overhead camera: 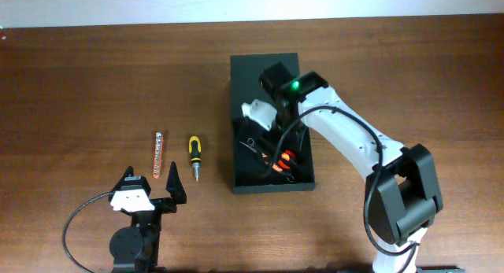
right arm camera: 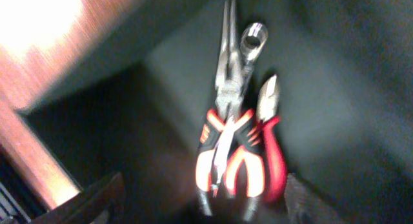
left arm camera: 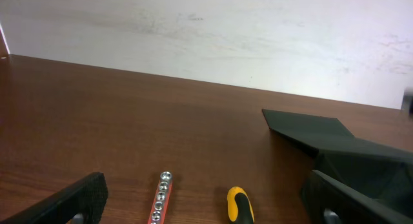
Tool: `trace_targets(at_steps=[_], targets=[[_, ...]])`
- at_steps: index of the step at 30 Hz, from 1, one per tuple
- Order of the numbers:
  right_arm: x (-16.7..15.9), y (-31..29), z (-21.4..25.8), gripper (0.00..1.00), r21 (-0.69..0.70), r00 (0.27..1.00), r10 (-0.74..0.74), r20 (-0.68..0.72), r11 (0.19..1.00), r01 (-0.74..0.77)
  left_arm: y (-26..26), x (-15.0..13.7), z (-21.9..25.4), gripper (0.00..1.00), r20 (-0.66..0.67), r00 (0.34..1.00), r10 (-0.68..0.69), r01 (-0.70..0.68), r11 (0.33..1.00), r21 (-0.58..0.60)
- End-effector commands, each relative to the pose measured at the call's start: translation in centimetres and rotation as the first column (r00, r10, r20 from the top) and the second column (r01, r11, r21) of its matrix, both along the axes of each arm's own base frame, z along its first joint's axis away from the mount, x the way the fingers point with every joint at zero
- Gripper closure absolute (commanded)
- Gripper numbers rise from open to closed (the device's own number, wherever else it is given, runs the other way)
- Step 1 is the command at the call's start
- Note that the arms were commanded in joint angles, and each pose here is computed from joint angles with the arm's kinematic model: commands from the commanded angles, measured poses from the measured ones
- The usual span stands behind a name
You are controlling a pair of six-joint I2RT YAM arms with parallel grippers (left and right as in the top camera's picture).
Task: Pack container
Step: 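Withdraw the right gripper up and back to the right side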
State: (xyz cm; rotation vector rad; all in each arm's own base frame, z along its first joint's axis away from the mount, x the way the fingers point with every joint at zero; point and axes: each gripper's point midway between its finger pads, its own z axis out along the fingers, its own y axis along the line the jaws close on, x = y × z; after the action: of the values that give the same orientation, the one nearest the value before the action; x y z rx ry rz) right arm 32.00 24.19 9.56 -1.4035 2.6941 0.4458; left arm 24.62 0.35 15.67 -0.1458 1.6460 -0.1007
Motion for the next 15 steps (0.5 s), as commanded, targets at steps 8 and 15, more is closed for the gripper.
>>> trace_targets(at_steps=[8, 15], targets=[[6.9, -3.7, 10.0, 0.01, -0.156, 0.927, -0.141, 0.346, 0.966, 0.205, -0.2, 0.0, -0.2, 0.01, -0.006, 1.0, -0.012, 0.012, 1.0, 0.016], [9.2, -12.0, 16.6, 0.01, -0.169, 0.788, -0.389, 0.477, 0.84, 0.516, -0.2, 0.0, -0.2, 0.01, -0.006, 1.0, -0.012, 0.012, 1.0, 0.016]])
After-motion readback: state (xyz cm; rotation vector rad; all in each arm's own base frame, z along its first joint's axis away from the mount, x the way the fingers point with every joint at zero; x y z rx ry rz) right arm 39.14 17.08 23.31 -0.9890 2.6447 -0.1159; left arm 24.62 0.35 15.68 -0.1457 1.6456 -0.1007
